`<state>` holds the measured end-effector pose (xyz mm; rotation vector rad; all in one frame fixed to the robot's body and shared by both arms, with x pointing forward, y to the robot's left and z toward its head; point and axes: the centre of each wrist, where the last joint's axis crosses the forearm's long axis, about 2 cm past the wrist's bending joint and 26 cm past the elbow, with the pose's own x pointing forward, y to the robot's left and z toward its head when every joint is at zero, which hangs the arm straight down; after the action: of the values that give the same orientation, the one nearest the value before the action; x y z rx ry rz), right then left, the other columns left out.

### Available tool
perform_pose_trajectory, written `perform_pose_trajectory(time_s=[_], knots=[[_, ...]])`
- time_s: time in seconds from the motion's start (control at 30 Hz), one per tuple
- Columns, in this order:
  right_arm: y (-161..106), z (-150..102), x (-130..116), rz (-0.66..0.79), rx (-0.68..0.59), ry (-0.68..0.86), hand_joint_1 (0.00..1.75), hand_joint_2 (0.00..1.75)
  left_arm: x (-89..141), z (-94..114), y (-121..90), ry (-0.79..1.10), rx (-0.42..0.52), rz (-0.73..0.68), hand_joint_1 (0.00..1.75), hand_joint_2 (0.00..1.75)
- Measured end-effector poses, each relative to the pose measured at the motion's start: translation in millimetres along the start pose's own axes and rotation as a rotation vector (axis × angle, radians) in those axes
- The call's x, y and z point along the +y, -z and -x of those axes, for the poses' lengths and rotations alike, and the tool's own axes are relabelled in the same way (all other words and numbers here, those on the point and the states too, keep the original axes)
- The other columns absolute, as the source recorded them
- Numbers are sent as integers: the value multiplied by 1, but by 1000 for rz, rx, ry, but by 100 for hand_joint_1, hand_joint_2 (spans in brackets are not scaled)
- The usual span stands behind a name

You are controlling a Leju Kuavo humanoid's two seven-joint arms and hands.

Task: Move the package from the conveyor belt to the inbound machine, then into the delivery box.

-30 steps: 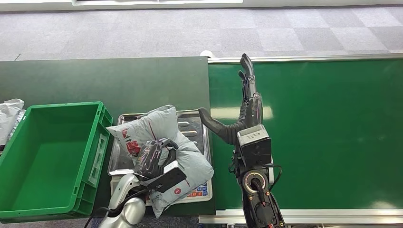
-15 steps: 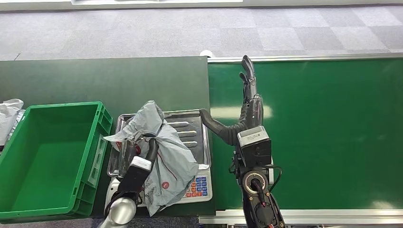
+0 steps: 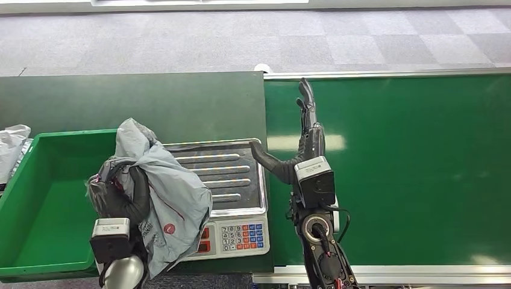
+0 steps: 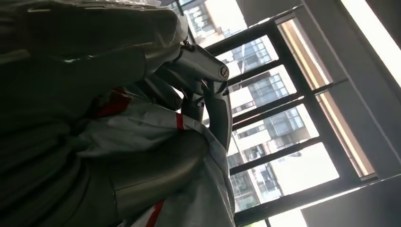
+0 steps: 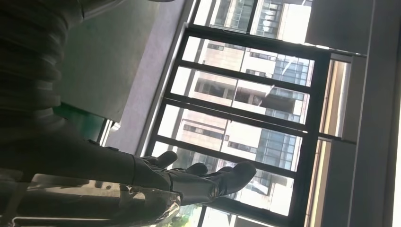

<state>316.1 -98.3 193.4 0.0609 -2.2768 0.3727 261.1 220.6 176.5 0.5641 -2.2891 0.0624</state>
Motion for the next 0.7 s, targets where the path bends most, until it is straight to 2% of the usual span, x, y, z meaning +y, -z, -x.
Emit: perform_pose_trajectory(time_s=[0.13, 0.33, 0.47, 0.6, 0.7], knots=[[1, 4, 1, -7, 7, 0, 0, 175, 8, -3, 27, 57, -92, -31, 175, 175], [0, 8, 2, -9, 22, 5, 0, 175, 16, -5, 43, 107, -169, -67, 175, 175], [-3, 12, 3, -1, 31, 15, 0, 175, 28, -5, 67, 167, -230, -120, 175, 175], [-7, 17, 4, 14, 45, 24, 0, 175, 49, 1, 99, 226, -261, -180, 175, 175], [-10, 22, 3, 24, 58, 24, 0, 175, 65, 9, 116, 284, -233, -188, 175, 175]])
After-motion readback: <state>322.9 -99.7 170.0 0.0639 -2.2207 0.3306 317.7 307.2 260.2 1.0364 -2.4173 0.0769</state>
